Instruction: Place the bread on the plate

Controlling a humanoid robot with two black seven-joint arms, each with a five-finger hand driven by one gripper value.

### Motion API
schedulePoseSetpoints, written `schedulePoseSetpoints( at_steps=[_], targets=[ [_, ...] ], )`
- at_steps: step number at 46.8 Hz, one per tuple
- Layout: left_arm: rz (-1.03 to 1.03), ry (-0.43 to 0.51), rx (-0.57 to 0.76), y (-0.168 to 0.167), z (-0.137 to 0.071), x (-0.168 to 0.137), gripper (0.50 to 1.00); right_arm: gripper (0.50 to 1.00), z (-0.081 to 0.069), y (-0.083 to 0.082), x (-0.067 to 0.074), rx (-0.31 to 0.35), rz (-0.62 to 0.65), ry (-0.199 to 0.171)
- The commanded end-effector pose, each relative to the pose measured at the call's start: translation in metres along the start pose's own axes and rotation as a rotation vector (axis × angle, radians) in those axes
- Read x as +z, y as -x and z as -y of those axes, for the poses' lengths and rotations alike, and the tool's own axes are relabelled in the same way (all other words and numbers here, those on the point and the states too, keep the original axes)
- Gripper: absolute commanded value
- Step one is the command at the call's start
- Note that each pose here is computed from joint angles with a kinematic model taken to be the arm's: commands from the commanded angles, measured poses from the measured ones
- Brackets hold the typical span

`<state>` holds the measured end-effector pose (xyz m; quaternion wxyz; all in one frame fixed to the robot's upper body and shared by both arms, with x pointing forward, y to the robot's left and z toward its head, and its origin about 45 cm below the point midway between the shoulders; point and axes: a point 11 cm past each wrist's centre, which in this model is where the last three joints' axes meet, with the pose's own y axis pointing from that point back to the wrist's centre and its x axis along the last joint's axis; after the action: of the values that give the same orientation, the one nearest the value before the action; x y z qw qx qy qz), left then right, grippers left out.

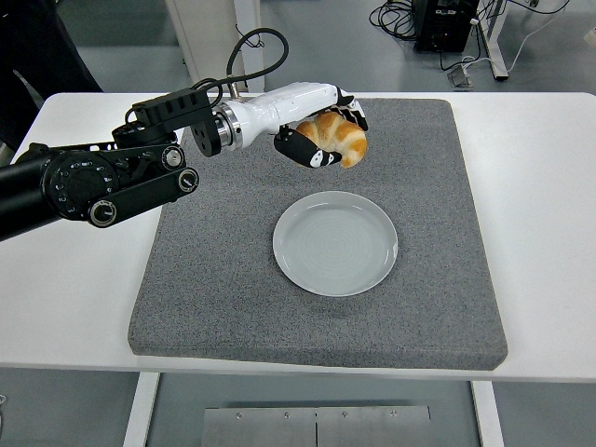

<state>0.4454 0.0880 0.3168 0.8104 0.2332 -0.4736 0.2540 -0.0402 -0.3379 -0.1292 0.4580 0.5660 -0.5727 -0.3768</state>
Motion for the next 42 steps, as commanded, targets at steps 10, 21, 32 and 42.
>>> schedulePoseSetpoints(
  at_steps=[10, 21, 32, 42],
  targets=[
    [0.003, -0.006, 0.003, -0.002, -0.002, -0.002, 0.528, 1.0, 0.0, 0.0, 0.0, -0.001, 0.0, 0.0],
    [-0.002, 0.008, -0.005, 0.003, 0.001, 0.001, 0.536, 1.0, 0.0, 0.0, 0.0, 0.001, 0.0, 0.0],
    [0.01, 0.027, -0.042, 0.025, 0.005, 0.005, 0.536, 1.0, 0.0, 0.0, 0.0, 0.001, 0.0, 0.0],
    [-0.004, 0.049, -0.058, 0.037, 0.011, 0.015, 0.536, 1.0, 0.0, 0.0, 0.0, -0.001, 0.0, 0.0]
  ],
)
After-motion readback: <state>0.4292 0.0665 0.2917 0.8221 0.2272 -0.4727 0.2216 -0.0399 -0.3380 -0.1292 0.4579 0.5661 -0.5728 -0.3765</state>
